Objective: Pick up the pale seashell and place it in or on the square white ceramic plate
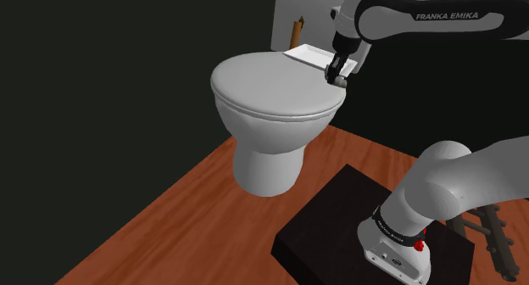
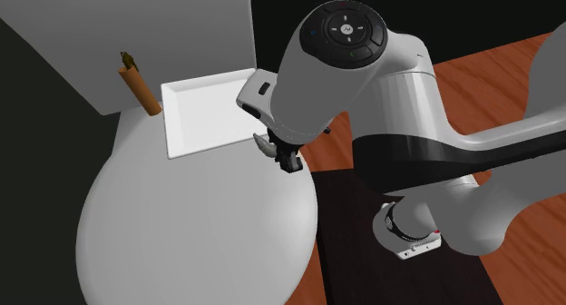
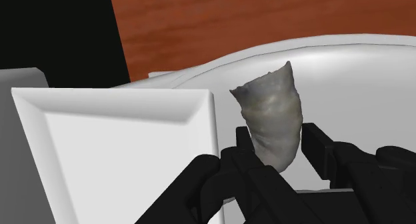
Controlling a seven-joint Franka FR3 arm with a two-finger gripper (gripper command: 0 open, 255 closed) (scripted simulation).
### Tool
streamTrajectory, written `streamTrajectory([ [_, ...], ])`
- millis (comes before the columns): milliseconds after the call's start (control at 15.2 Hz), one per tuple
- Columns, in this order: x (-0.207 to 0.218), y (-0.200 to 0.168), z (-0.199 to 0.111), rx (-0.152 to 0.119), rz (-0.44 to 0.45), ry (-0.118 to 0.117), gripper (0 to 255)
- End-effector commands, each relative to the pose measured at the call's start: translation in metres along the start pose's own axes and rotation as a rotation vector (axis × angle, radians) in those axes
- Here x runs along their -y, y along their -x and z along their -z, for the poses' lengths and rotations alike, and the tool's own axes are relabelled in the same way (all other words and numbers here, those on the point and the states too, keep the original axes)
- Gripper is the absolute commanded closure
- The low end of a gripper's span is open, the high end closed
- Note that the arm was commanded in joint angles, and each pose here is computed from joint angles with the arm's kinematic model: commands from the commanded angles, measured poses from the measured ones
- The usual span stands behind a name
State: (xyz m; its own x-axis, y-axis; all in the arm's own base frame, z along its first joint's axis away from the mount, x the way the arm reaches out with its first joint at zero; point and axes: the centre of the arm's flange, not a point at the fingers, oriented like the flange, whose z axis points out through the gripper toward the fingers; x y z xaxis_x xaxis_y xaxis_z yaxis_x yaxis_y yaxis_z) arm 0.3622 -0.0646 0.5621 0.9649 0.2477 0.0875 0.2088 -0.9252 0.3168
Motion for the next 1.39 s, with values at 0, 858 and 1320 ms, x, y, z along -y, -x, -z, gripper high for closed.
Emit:
streamTrajectory([
  [0,0.000,0.000,0.000,0.000,0.000,0.000,255],
  [858,-0.010,-0.003,0.030,0.000,0.000,0.000,255],
  [1320,-0.022,-0.006,0.065,0.000,0.000,0.000,255],
])
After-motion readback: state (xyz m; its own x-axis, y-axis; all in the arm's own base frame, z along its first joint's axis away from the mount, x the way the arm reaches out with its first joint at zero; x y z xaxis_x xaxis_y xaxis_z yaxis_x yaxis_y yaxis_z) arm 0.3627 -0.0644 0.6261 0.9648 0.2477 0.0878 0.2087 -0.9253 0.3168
